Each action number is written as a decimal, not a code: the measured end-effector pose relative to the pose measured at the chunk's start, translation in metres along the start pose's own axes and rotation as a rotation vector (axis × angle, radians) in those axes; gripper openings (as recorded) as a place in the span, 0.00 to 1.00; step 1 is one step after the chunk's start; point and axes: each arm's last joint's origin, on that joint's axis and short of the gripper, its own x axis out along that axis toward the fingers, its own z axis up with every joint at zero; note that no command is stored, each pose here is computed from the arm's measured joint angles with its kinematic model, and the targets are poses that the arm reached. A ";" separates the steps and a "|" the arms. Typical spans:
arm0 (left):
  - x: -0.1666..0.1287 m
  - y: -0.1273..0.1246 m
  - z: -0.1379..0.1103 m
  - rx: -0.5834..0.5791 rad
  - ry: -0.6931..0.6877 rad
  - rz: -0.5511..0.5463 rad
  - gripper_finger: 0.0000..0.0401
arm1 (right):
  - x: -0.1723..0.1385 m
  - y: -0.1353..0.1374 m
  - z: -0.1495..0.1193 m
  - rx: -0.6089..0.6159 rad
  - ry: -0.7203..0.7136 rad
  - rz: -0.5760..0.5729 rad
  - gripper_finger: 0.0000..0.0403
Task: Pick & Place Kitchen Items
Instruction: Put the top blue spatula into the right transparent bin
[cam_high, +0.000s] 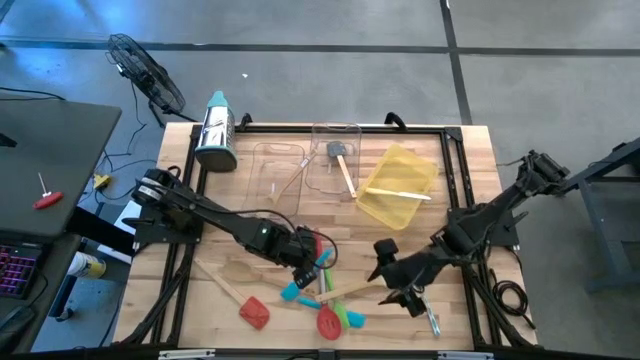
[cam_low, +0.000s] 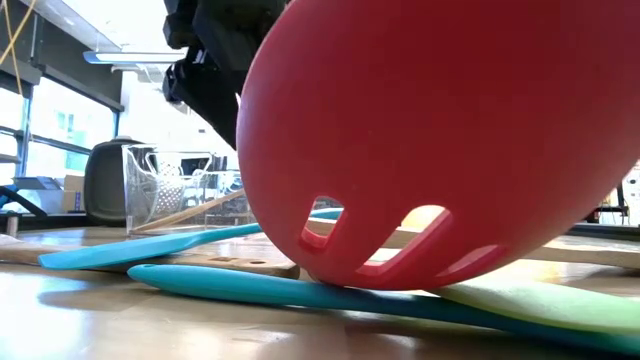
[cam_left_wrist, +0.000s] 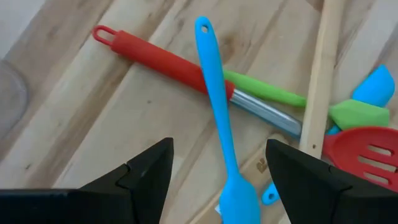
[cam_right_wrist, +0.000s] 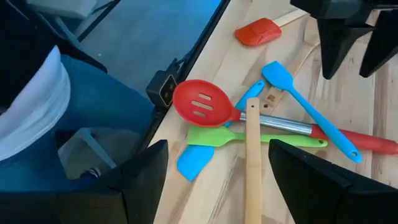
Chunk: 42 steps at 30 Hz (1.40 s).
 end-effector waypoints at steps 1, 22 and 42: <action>0.000 -0.001 -0.001 0.002 -0.001 -0.004 0.63 | 0.000 0.003 -0.001 0.005 -0.001 -0.002 0.67; 0.040 -0.022 -0.021 0.058 0.049 -0.038 0.63 | 0.029 0.029 -0.011 -0.016 -0.033 -0.115 0.67; 0.083 -0.015 -0.027 0.073 0.090 0.049 0.62 | 0.040 0.025 -0.014 -0.002 -0.009 -0.104 0.67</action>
